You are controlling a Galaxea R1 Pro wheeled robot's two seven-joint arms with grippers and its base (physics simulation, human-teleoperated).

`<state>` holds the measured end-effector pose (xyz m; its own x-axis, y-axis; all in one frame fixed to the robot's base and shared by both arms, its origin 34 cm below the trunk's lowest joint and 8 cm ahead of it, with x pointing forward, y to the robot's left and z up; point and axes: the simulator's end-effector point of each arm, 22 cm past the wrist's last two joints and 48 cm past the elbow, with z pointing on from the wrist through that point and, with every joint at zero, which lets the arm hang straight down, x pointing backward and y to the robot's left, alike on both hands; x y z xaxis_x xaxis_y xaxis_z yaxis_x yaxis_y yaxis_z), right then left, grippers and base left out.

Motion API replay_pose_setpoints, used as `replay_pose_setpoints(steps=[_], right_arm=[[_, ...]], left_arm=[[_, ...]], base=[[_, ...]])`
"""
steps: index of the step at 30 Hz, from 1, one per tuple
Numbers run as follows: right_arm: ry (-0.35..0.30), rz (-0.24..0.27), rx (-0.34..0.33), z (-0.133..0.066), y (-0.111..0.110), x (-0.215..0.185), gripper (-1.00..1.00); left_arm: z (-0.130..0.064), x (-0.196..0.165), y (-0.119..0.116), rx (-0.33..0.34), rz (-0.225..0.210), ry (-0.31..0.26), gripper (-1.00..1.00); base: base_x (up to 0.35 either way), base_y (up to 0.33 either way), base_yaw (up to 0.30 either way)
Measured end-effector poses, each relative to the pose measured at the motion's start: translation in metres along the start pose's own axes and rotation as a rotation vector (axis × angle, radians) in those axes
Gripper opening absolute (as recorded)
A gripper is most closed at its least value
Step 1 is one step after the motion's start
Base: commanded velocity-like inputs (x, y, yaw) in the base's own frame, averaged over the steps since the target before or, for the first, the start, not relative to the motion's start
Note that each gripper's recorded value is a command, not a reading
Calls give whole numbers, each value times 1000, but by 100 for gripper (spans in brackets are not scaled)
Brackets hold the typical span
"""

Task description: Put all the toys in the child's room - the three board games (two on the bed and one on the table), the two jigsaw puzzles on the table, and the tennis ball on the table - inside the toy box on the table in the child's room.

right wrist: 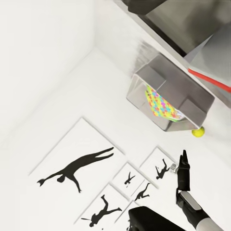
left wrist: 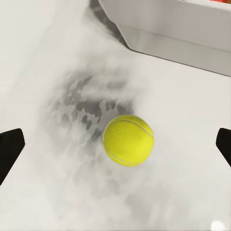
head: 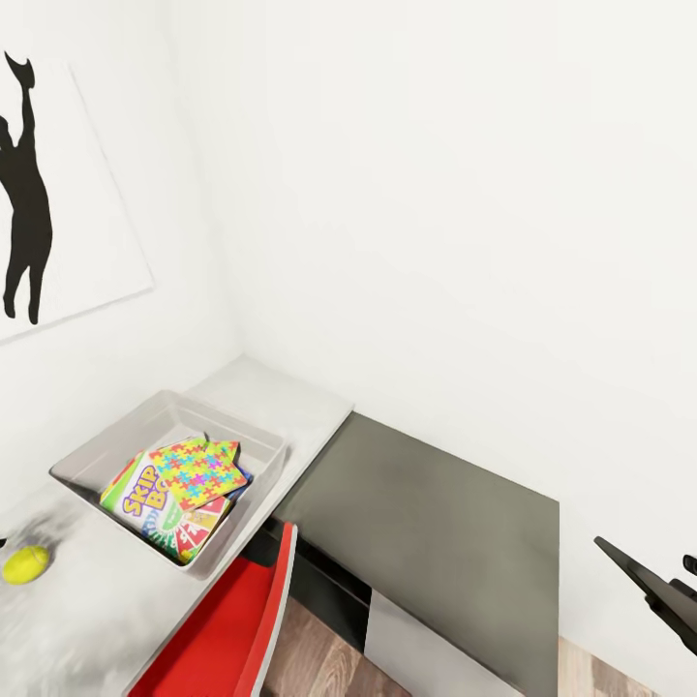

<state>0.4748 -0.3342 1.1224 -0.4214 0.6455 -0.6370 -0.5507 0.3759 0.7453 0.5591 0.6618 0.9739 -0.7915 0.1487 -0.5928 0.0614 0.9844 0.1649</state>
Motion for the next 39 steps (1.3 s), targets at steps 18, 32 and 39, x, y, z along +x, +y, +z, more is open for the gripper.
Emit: replay_pose_setpoints(steps=[18,32,39], right_arm=[[15,12,18,0,-9,4,100],[22,25,33,0,-17,8,100],[27,32,41,0,-20,10,100]], left_arm=[[14,-5,-6,-40,14,-10,100],[22,-6,-11,-37,27,-4,100],[28,-2,-17,-28,26,4,100]], base=[[0,0,0],[0,0,0],[0,0,0]])
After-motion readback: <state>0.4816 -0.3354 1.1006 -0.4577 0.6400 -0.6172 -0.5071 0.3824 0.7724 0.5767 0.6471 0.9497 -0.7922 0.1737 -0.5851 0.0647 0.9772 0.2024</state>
